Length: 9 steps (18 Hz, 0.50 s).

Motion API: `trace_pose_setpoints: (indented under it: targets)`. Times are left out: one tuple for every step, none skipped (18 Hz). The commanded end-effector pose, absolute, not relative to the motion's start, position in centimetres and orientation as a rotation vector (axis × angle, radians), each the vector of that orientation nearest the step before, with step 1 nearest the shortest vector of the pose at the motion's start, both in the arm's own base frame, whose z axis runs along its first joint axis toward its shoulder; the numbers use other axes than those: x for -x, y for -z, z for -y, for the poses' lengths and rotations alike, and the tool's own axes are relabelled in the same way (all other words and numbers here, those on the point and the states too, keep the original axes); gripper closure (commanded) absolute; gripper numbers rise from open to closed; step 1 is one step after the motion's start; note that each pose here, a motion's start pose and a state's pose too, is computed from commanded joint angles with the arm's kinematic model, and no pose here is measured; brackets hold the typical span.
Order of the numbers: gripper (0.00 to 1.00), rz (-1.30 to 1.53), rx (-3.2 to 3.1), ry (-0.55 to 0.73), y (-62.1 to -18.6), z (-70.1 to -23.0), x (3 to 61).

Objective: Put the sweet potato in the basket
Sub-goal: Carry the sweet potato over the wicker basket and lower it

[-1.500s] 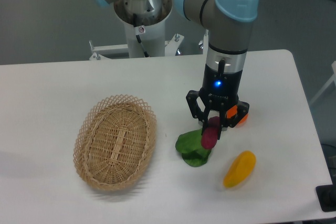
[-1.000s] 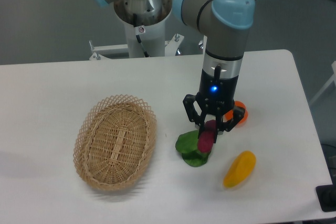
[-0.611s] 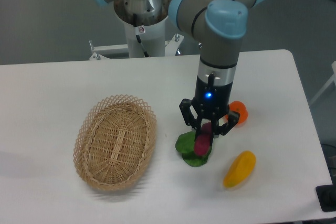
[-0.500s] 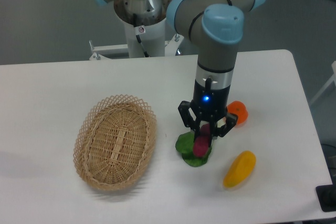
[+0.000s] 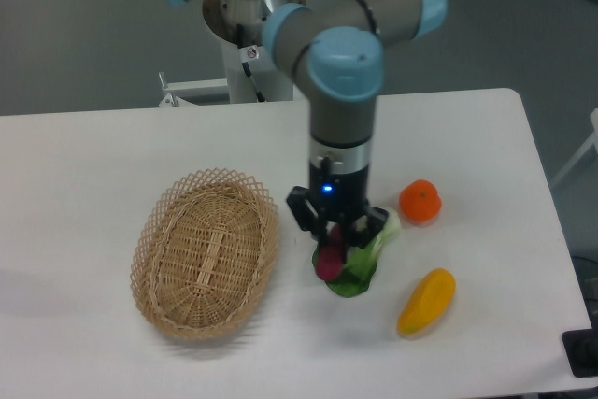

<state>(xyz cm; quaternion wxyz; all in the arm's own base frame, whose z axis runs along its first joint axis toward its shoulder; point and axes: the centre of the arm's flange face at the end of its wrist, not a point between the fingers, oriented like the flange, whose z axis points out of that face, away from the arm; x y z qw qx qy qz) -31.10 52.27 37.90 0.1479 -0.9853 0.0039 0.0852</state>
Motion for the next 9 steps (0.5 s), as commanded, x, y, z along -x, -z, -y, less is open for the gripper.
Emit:
trace_pose_setpoints:
  targets:
    - [0.66,-0.018,2.852,-0.237,-37.2,-52.4,29.4]
    - [0.66,-0.039,2.876,-0.236,-36.2,-52.5,27.4]
    - [0.66,-0.057,2.908,-0.249,-35.2,-52.7,26.0]
    - [0.66,-0.087,2.932,-0.269,-34.6,-53.0,24.7]
    - [0.66,-0.121,2.954,-0.284,-33.9,-53.6,23.2]
    - [0.66,-0.127,2.971,-0.297,-33.3,-54.0,21.8]
    - [0.66,-0.106,2.983,-0.295,-32.6,-54.6,20.7]
    - [0.66,-0.079,2.986,-0.284,-32.0,-55.4,19.5]
    - [0.66,-0.045,2.997,-0.268,-31.1,-55.9,18.8]
